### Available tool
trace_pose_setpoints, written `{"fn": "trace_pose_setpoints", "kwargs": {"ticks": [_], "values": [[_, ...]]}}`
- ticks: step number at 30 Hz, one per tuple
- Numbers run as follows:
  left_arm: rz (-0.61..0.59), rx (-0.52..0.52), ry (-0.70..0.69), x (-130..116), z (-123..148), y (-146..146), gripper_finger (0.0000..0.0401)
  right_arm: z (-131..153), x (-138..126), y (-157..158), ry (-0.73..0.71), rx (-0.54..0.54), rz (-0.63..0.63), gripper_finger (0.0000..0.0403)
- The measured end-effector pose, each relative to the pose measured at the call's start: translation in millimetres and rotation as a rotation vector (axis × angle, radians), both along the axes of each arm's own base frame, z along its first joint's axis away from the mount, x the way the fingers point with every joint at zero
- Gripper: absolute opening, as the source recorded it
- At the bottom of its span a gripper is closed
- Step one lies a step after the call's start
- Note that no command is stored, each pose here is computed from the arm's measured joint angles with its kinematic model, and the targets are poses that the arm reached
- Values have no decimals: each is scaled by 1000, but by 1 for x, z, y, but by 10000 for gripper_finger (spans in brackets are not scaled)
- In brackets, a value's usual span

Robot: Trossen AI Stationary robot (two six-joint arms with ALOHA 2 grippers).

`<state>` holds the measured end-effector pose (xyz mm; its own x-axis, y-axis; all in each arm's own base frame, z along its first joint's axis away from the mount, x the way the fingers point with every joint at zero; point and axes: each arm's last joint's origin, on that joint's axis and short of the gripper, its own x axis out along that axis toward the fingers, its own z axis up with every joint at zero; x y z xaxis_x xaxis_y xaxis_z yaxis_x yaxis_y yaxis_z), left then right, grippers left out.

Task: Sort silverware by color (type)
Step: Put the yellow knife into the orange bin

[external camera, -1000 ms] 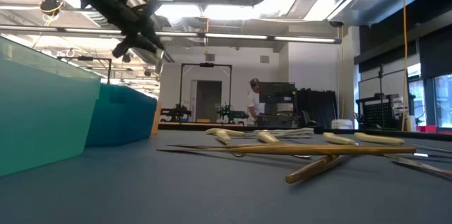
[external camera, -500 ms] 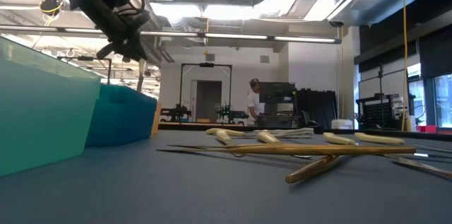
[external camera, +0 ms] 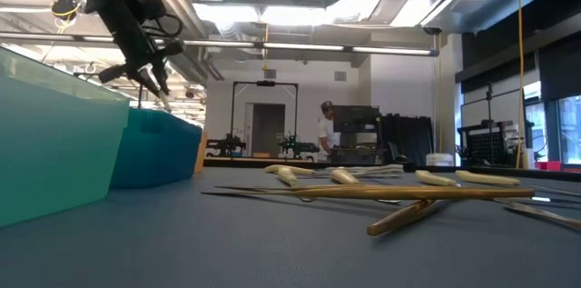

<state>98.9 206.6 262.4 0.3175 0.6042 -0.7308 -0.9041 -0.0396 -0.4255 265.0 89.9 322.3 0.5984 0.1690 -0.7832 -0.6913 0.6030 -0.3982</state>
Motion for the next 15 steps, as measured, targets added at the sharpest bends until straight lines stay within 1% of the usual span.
{"fn": "trace_pose_setpoints", "kwargs": {"ticks": [6, 12, 15], "values": [[-3, -26, 21, 3, -15, -5, 45, 0, 0, 0, 0, 0, 0, 161], [-3, -52, 30, 3, -26, -8, 45, 0, 0, 0, 0, 0, 0, 161], [-13, -46, 35, 4, -28, -9, 45, 0, 0, 0, 0, 0, 0, 161]]}}
